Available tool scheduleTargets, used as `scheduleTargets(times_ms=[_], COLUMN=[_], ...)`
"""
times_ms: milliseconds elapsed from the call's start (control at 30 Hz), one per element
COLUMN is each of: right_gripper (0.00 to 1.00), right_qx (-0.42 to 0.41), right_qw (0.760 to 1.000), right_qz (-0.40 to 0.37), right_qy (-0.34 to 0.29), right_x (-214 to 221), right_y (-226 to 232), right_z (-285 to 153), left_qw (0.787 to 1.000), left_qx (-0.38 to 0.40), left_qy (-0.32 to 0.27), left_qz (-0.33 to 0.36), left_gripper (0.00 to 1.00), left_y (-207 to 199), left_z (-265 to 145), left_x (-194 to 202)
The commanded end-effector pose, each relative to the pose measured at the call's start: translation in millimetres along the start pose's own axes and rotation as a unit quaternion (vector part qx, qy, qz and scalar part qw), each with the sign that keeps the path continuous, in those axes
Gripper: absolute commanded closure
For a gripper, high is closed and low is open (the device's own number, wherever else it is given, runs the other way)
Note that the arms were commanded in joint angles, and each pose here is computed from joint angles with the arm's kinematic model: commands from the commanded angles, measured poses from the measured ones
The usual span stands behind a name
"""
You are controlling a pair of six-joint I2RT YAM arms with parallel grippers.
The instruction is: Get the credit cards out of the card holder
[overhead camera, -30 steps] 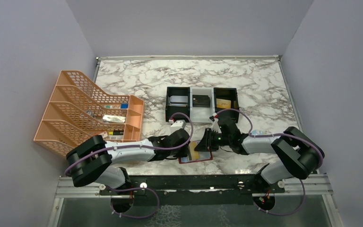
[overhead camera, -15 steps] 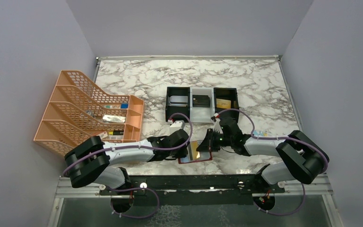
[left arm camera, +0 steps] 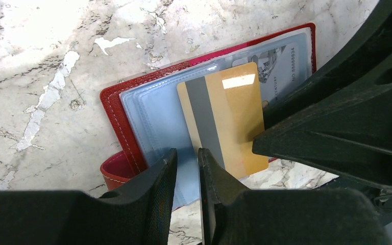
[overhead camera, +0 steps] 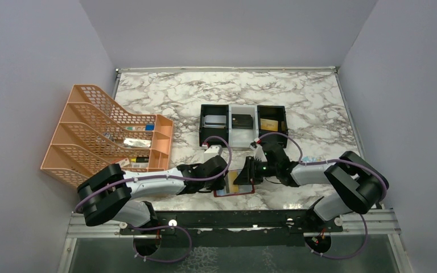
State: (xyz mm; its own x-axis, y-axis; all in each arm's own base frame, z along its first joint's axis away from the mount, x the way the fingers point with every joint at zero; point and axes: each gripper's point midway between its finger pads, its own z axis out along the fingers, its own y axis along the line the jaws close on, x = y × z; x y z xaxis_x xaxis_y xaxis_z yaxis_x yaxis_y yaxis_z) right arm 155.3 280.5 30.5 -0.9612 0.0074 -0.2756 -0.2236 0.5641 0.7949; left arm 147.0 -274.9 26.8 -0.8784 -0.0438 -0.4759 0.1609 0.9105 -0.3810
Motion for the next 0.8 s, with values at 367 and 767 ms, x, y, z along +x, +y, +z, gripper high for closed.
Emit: scheduleTargets(times_ms=[367,767], right_gripper=[0.91,0.55], right_qx=[0.085,0.014], right_qw=[0.996,0.998], right_qz=[-0.016,-0.052], right_qy=[-0.035,0.037], right_x=[-11,8], right_y=[-22,-5], right_z=[-12,-5], left_qw=[0.998,0.998], left_qx=[-0.05,-0.022], left_qy=[0.026,0.034], left_qz=[0.033,0.048], left_gripper=[0.75,0.75], left_y=[26,10], left_z=[1,-4], left_x=[19,18])
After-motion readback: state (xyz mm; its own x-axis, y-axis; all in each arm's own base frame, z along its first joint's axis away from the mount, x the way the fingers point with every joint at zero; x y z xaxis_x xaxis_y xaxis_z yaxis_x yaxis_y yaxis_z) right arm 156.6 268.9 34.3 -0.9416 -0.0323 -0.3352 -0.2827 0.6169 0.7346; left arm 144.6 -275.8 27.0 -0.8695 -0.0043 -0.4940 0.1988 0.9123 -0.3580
